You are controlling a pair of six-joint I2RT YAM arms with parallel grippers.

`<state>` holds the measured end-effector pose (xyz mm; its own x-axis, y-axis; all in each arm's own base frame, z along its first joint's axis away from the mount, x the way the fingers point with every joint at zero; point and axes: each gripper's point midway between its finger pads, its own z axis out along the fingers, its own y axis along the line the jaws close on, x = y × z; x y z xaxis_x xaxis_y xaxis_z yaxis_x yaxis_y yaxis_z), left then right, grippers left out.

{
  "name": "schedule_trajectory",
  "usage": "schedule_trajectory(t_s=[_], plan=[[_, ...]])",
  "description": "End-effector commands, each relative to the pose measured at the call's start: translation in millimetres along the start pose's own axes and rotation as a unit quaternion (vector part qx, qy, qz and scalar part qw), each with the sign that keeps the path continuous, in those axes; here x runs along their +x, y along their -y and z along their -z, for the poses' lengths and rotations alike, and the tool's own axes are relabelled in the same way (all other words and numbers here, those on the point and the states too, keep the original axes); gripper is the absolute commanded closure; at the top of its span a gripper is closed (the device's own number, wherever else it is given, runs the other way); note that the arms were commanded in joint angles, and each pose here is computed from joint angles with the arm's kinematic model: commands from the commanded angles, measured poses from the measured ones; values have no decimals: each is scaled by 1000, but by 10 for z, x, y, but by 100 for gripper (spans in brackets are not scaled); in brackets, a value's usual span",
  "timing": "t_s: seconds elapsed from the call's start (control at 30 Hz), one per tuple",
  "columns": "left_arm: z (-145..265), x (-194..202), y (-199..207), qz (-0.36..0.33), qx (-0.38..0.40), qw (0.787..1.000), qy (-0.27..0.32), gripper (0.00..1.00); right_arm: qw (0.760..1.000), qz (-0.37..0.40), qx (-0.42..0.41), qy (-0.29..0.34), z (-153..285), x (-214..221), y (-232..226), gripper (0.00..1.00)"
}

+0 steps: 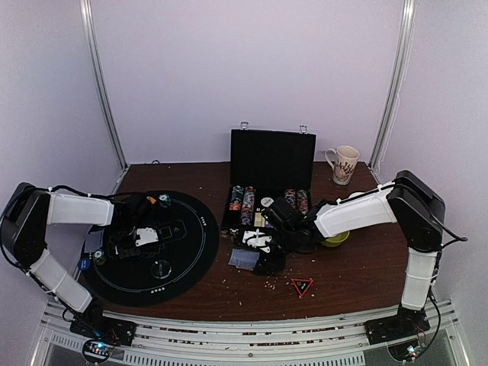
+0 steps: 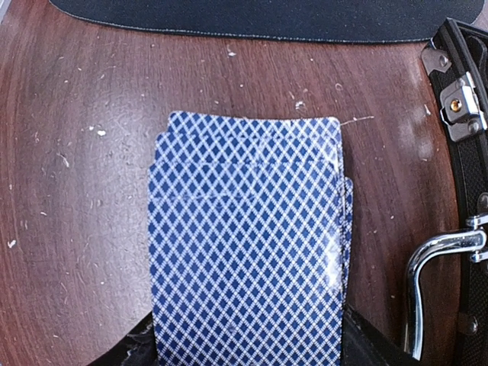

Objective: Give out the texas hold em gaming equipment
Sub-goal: Flop the poker card into the community card area.

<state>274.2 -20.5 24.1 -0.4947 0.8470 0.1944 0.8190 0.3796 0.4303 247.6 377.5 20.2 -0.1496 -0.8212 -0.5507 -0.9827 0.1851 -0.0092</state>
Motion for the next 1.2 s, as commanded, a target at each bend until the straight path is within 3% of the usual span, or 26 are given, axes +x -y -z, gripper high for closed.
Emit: schedule_trajectory(t_s=[0.0,0.4,1.1,1.17], plan=[[-10,27,194,-10,42,999,2,100,999,-1,-9,-49,4,304,-84,29],[-57,273,173,-4,39,999,-20,100,999,-3,-8,-54,12,330,-77,29],[-185,303,36,-20,20,999,-44,100,999,-5,-6,-54,12,341,-62,29],[-168,292,29,-17,18,999,-39,90,999,-5,-6,-54,12,342,-56,29]])
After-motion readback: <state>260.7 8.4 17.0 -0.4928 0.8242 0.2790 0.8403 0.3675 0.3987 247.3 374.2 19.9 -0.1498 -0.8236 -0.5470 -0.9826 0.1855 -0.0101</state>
